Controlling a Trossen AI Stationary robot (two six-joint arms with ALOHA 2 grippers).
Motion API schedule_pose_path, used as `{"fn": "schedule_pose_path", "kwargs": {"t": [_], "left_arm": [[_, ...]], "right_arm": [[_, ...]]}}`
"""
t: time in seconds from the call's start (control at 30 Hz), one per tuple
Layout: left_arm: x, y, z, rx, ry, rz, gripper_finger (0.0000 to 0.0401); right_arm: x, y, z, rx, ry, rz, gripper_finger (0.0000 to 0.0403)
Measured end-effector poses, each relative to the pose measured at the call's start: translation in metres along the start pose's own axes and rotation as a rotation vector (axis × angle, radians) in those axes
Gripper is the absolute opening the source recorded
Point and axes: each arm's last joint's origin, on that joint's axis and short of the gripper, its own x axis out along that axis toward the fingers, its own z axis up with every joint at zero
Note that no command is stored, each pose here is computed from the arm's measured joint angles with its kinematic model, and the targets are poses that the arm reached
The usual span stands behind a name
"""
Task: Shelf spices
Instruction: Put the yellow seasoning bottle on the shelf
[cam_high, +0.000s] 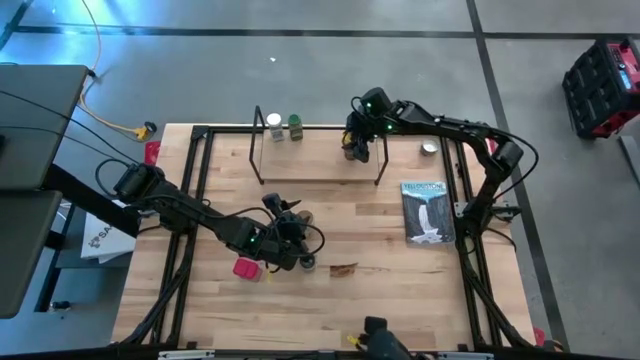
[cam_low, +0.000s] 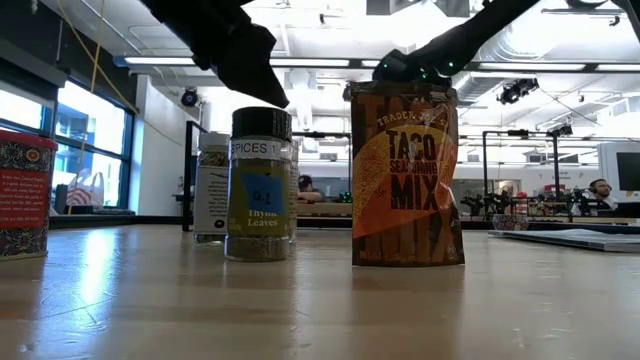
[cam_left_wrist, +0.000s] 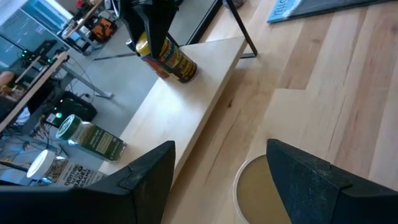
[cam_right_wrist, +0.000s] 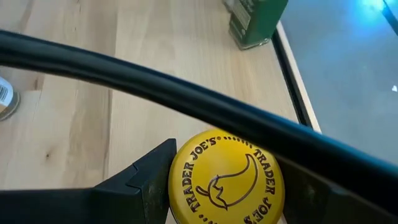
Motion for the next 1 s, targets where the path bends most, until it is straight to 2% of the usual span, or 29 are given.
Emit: {"fn": "schedule_pose_path", "kwargs": {"t": [0.37,1.0], "left_arm": [[0.0,0.0,0.001,-0.006,-0.003,-0.003,0.0248],[0.0,0.0,0.001,-0.007,-0.002,-0.009,0.0248]], "right_arm": [[-0.007,-0.017,-0.011,0.088,0.006,-0.031,0.022],[-0.021,-0.016,-0.013,0.1,0.046,-0.04,0.0221]]}}
